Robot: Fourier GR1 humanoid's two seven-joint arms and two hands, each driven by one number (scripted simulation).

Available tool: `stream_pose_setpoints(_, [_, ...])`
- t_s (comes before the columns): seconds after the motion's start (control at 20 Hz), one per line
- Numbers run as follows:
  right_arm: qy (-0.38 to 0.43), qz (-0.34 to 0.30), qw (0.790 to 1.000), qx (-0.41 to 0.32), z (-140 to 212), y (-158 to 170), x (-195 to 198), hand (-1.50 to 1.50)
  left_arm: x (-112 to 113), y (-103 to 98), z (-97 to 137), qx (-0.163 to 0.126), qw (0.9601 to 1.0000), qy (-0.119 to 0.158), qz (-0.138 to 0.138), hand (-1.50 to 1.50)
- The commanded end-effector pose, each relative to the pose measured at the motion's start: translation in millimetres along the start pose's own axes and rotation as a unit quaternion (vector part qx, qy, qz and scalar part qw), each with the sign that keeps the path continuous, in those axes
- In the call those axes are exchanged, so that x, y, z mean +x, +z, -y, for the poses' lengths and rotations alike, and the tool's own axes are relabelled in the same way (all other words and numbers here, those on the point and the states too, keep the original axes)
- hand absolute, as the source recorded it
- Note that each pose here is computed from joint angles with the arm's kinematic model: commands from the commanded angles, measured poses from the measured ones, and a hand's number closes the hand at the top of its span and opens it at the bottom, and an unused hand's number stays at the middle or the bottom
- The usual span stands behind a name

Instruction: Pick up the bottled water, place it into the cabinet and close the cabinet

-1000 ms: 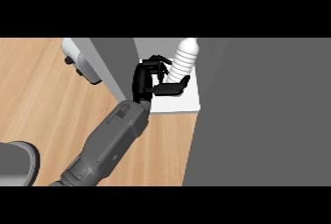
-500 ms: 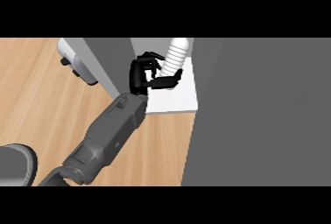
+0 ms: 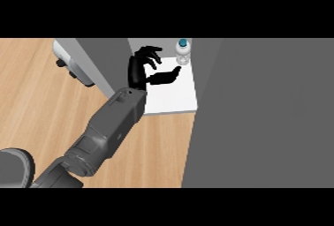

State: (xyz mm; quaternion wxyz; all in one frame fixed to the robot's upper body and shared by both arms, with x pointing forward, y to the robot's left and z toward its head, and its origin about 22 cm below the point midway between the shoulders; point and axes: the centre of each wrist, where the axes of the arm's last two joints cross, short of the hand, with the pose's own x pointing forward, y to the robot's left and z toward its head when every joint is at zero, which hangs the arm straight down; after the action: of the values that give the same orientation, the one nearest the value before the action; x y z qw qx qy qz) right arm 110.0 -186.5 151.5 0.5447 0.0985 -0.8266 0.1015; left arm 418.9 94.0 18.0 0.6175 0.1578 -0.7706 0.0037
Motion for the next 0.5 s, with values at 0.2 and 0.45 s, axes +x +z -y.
stream_pose_setpoints(0.2, [-0.013, 0.014, 1.0, 0.005, 5, 4, 17, -1.5, 4, -13, -9, 0.01, 0.9999, -0.001, 0.008, -1.5])
stream_pose_setpoints(0.45, [-0.011, 0.021, 1.0, 0.008, 3, 5, 12, -1.5, 11, -12, 1, -0.008, 0.9999, 0.012, 0.003, -1.5])
